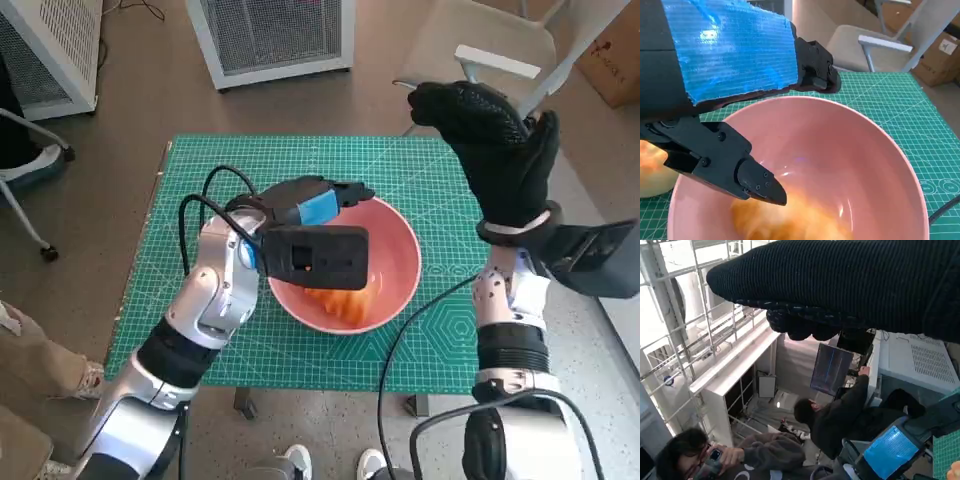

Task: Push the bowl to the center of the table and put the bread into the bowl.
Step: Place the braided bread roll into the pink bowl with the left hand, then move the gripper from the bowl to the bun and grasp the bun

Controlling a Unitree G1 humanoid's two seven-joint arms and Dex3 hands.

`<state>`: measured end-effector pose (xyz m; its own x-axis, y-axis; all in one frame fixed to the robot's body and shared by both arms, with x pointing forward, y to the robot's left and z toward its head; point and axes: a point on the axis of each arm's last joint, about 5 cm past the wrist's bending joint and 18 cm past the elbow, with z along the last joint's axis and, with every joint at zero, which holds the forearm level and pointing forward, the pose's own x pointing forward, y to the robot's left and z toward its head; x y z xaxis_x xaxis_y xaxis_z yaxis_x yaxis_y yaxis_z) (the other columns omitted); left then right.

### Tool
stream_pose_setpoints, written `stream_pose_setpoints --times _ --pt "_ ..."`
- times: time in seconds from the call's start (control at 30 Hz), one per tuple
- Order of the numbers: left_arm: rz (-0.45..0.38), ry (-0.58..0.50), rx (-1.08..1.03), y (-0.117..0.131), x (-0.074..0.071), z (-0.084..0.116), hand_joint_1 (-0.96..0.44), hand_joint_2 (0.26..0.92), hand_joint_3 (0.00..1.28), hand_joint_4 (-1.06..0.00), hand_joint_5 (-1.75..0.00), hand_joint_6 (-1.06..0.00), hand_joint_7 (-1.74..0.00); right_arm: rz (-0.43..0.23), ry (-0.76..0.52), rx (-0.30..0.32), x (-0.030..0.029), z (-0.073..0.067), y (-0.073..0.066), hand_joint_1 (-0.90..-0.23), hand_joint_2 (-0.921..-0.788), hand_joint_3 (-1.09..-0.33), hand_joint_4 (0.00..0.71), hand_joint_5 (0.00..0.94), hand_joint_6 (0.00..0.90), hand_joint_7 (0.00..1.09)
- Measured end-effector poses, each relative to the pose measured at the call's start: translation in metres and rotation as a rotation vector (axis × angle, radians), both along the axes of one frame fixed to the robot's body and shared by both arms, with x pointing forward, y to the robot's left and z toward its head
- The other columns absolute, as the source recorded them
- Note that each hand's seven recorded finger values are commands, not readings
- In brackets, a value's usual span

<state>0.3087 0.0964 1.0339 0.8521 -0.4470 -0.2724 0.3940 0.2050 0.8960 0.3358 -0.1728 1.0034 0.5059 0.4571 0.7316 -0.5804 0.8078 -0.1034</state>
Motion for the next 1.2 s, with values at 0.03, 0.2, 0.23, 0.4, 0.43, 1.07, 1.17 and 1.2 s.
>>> stream_pose_setpoints --times 0.03,0.2,0.23,0.4,0.43,1.07,1.17,1.2 --pt "-0.003 -0.01 0.0 0.001 -0.001 0.0 -0.39 0.781 0.0 0.0 0.0 -0.17 -0.06 0.002 0.001 0.0 0.0001 0.0 0.0 -0.638 -0.921 -0.681 0.228 0.001 0.031 0.57" --pt "-0.017 -0.041 -0.001 0.003 -0.004 0.003 -0.4 0.779 0.0 0.0 0.0 -0.17 -0.05 0.003 -0.003 -0.001 0.0 0.001 0.0 -0.638 -0.921 -0.679 0.228 0.0 0.029 0.58" --pt "-0.019 -0.046 0.0 0.003 -0.004 0.004 -0.4 0.779 0.0 0.0 0.0 -0.17 -0.05 0.003 -0.003 -0.001 0.0 0.001 0.0 -0.638 -0.921 -0.679 0.228 0.0 0.029 0.58" --pt "-0.022 -0.064 0.0 0.006 -0.006 0.007 -0.4 0.779 0.0 0.0 0.0 -0.17 -0.05 0.004 -0.003 -0.002 0.0 0.001 0.001 -0.638 -0.921 -0.679 0.228 0.0 0.028 0.58" --pt "-0.022 -0.066 -0.001 0.006 -0.006 0.007 -0.4 0.779 0.0 0.0 0.0 -0.17 -0.05 0.004 -0.003 -0.002 0.0 0.001 0.001 -0.638 -0.921 -0.679 0.228 0.0 0.028 0.58" --pt "-0.033 -0.146 -0.015 0.022 -0.02 0.021 -0.43 0.778 0.0 0.0 0.0 -0.17 -0.04 0.012 0.0 -0.009 0.0003 0.001 0.003 -0.637 -0.921 -0.68 0.238 0.005 0.023 0.58" --pt "-0.033 -0.157 -0.037 0.028 -0.025 0.027 -0.42 0.779 0.0 0.0 0.0 -0.17 -0.04 0.015 0.0 -0.01 0.0004 0.001 0.003 -0.637 -0.921 -0.68 0.238 0.005 0.023 0.58" --pt "-0.033 -0.16 -0.045 0.031 -0.026 0.028 -0.42 0.779 0.0 0.0 0.0 -0.17 -0.04 0.015 0.0 -0.01 0.0005 0.001 0.003 -0.637 -0.921 -0.68 0.238 0.005 0.023 0.58"
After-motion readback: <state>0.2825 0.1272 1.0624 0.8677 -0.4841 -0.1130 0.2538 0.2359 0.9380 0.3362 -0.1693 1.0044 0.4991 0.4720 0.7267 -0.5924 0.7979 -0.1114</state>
